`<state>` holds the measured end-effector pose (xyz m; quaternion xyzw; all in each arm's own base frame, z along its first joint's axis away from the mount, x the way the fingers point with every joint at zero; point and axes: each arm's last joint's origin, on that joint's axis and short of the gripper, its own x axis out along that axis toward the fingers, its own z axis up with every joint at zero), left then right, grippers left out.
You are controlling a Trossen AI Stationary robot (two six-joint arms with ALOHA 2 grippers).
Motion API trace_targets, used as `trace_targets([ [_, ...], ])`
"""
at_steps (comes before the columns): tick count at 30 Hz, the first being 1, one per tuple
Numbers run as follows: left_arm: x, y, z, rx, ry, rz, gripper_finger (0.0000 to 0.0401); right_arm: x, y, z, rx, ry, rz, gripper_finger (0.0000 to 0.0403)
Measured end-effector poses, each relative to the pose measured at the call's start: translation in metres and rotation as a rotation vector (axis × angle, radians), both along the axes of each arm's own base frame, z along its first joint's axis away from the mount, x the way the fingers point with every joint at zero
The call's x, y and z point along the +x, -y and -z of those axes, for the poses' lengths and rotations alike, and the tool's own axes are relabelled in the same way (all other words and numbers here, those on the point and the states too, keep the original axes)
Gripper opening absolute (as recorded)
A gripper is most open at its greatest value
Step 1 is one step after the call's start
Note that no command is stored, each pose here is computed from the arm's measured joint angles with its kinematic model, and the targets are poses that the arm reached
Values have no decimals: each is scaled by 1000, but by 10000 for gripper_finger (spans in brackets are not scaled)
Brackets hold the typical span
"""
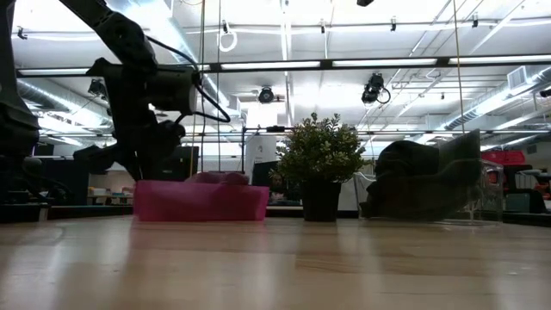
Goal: Pick & Place hat
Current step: Put the red cap into the red bin, then return to Home Position
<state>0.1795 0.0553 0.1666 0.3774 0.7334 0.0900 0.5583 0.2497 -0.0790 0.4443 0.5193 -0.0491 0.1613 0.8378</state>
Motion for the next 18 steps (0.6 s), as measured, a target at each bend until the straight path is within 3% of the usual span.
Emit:
trace_targets([
  [8,6,0,-16,-55,83,-96,152,0,0,0,-1,2,1,323],
  [14,10,0,-42,-74,107,-157,231,0,0,0,-13,5,4,323],
  [18,14,-1,-64,-45,151,-208,264,0,0,0,-22,6,3,323],
])
